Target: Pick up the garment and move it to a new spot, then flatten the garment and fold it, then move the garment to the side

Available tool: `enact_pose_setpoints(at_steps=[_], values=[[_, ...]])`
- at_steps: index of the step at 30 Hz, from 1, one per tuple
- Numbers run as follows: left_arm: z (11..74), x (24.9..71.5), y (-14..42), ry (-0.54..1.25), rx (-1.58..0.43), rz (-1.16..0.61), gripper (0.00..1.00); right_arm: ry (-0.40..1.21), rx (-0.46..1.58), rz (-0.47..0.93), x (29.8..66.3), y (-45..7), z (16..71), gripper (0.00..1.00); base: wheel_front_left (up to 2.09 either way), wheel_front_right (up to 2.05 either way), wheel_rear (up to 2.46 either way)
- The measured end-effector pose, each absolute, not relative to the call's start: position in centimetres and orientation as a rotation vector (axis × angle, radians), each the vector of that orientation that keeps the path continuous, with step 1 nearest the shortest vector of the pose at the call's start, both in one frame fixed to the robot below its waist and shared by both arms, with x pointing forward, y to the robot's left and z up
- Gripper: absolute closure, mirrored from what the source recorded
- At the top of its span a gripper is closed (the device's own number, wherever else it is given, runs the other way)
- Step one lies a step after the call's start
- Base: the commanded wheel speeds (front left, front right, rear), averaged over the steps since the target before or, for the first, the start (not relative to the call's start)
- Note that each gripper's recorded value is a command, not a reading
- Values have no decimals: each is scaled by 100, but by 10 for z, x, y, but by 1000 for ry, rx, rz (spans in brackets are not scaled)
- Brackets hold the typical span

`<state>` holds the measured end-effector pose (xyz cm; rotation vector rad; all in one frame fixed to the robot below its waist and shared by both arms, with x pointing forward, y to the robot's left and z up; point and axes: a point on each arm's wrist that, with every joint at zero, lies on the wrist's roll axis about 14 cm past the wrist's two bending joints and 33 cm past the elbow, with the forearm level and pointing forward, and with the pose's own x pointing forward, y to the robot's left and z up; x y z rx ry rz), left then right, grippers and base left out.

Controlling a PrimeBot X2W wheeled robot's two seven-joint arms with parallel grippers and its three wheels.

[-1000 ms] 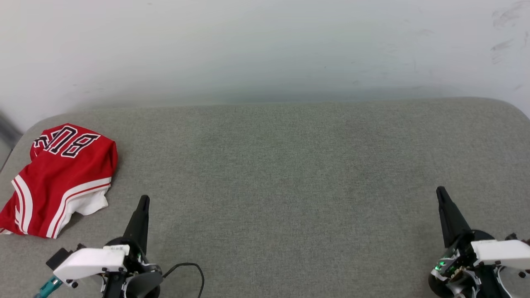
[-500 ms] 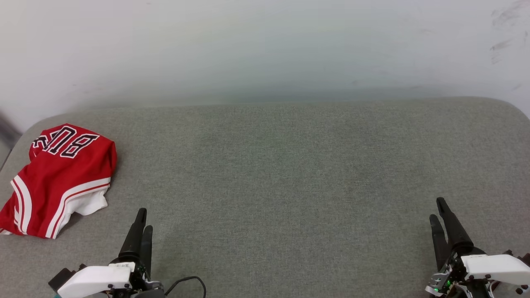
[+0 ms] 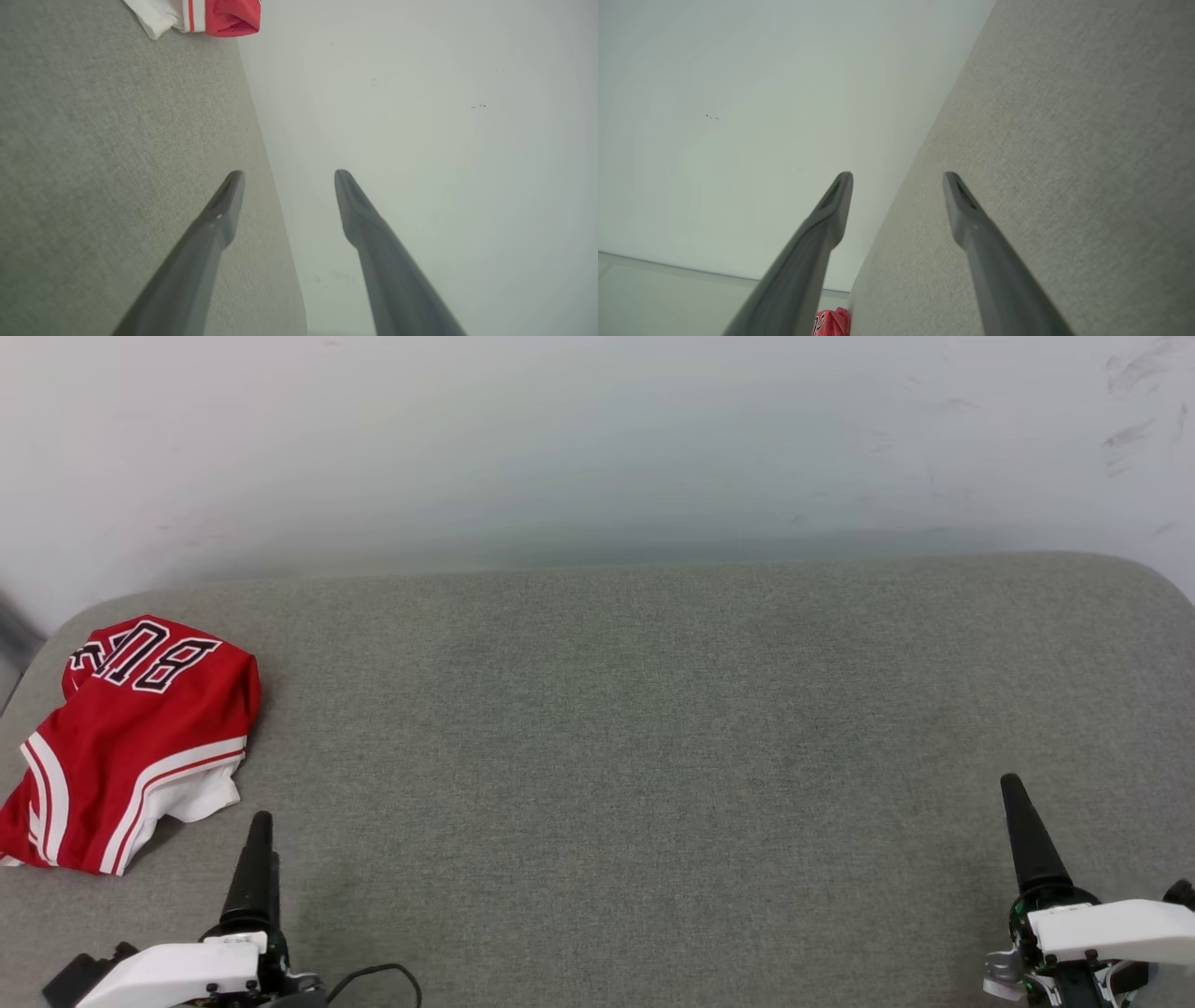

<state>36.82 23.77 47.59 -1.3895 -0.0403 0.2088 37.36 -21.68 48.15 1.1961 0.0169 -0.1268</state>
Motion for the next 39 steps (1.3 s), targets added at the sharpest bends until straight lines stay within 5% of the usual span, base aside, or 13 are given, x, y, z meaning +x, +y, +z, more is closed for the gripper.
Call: enact_pose_setpoints(at_steps=[15, 39], values=[[519, 368, 274, -191, -1077, 242, 0, -96, 793, -2, 383, -201, 532, 0, 0, 0, 0], [554, 375, 178, -155, -474, 14, 0, -173, 291, 44, 385, -189, 556, 0, 0, 0, 0]])
